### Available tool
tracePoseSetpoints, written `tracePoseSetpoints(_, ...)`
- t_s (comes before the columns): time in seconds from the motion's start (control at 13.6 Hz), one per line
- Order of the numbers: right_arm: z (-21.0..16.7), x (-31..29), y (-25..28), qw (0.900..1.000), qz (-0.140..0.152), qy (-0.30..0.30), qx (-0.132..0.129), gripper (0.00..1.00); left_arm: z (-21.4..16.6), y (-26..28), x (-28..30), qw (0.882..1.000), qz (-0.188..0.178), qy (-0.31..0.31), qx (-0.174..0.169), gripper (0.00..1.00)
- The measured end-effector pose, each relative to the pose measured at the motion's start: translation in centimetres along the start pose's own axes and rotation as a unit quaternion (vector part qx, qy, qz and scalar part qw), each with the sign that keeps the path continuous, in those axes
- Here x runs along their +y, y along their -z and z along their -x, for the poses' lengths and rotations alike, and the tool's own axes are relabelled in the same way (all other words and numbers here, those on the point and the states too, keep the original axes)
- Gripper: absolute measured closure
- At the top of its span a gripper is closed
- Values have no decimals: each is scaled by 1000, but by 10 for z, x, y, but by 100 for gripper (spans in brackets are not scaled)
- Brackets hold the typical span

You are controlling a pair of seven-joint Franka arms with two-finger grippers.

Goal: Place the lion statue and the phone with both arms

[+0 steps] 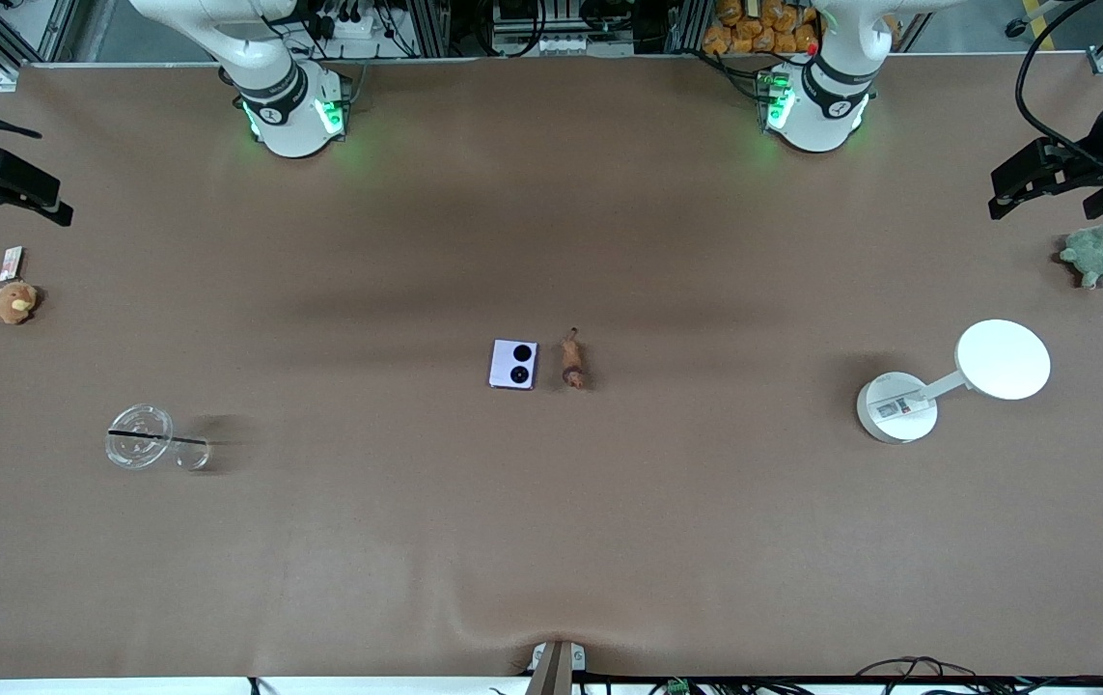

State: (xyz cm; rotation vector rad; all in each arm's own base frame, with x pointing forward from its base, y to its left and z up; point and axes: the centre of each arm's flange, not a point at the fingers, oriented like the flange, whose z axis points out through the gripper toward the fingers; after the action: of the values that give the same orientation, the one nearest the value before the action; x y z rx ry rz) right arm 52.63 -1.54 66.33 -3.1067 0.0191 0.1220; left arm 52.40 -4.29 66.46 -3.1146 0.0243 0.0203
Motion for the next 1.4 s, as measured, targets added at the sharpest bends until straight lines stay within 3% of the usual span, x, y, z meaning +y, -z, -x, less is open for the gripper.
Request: tracePoseSetpoints(1.4,-1,7,-1,1000,3,-10,-2,0,2,7,-1,1000,0,1,2,0)
